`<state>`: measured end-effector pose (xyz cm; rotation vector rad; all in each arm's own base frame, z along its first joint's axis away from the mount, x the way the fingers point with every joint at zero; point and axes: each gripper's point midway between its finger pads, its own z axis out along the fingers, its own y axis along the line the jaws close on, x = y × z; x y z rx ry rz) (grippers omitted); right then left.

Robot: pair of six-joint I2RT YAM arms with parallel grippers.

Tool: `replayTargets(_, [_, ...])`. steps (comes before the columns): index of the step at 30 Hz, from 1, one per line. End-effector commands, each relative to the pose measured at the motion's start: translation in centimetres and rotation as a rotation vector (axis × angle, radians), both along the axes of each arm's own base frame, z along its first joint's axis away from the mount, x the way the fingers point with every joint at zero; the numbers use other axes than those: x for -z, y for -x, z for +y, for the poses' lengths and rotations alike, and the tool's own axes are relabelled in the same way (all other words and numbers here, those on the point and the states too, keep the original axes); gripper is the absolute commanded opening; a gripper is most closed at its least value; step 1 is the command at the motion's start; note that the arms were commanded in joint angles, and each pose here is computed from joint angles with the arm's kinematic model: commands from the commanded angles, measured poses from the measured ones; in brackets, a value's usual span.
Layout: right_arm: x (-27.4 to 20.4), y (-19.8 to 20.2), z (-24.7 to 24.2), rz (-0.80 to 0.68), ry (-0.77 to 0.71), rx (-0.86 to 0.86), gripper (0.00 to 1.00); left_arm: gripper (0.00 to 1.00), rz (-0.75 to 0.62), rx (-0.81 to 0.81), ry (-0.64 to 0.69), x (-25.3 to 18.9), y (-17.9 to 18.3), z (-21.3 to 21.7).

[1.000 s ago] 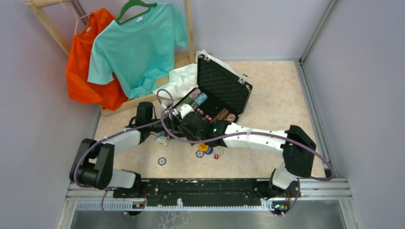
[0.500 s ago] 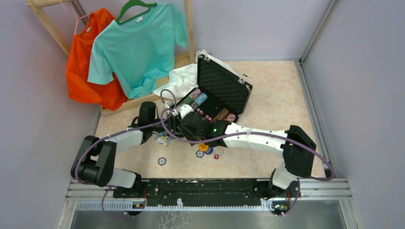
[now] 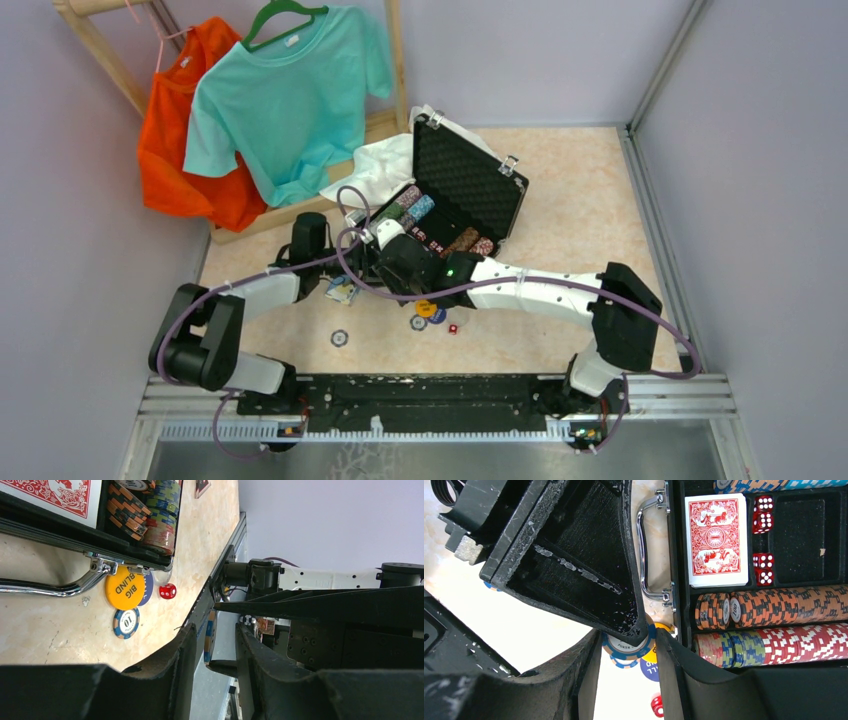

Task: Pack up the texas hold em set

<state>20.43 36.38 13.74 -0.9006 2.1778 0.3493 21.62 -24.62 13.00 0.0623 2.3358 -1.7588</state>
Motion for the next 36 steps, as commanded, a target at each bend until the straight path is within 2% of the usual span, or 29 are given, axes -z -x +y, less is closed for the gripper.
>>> replayTargets(1, [-2.6, 0.0, 0.8, -0.038, -0.073, -0.016, 0.42, 0.39, -0.037, 0.031, 0.025, -0.8, 0.0, -0.5])
replayTargets(7, [-2.5, -0.1, 0.8, -0.039, -0.073, -0.013, 0.42, 0.32, -0.041, 0.036, 0.026, -0.9, 0.1, -0.6])
replayTargets(20, [-2.5, -0.3, 0.6, -0.047, -0.07, -0.007, 0.42, 0.24, -0.03, 0.047, 0.029, -0.5, 0.4, -0.7])
replayTargets(26, [-2.4, -0.3, 0.6, -0.047, -0.068, -0.008, 0.42, 0.0, -0.024, 0.055, 0.023, -0.2, 0.6, -0.9])
replayTargets(32, [-2.5, -0.4, 0.4, -0.056, -0.062, 0.0, 0.42, 0.0, -0.04, 0.046, 0.02, -0.4, 0.3, -1.0])
replayTargets(36, [-3.3, -0.6, -0.8, -0.077, -0.062, 0.007, 0.5, 0.0, -0.086, 0.011, 0.007, -0.7, -0.4, -0.9])
